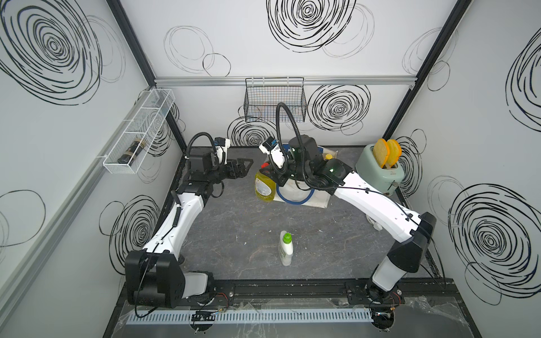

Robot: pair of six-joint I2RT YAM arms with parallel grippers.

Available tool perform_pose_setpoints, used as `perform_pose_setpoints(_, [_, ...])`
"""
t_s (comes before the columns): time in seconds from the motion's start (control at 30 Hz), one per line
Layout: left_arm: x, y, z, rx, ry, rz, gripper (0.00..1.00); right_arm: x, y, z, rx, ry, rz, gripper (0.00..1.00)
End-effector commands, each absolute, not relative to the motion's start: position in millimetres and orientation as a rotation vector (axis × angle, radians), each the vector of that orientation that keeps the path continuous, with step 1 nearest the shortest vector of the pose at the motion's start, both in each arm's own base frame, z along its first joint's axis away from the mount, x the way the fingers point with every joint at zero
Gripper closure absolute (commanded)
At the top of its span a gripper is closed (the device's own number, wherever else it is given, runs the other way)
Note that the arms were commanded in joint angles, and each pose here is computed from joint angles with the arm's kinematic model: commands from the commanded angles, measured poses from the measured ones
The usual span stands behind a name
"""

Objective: Pack dish soap into the shopping bag
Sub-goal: Pick up the bottle of dish soap at the center of the board.

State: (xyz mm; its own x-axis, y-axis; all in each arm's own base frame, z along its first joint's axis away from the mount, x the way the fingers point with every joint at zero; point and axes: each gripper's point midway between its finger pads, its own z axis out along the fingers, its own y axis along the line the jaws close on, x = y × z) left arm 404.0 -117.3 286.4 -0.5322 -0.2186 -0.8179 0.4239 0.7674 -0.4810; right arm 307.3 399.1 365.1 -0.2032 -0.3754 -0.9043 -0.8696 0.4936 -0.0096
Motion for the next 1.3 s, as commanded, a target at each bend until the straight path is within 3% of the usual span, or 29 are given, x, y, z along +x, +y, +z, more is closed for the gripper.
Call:
perform_pose_setpoints(0.0, [407, -121, 309, 0.207, 1.915, -0.778, 0.04, 310, 388, 444, -0.967, 1.609, 0.658, 1.0])
perform_pose_setpoints(0.37, [403, -147, 308, 0.281, 1.929, -0.795, 0.04, 339, 364, 501, -0.867, 1.529, 0.602, 1.0])
perform_pose_setpoints(0.83, [393, -170, 303, 0.328, 1.924, -0.825, 0.04, 379, 324, 523, -0.779, 1.493, 0.541, 1.0])
perform_pose_setpoints(1.27, [389, -184, 297, 0.361, 1.935, -0.844, 0.04, 423, 308, 491, -0.825, 1.533, 0.512, 1.0])
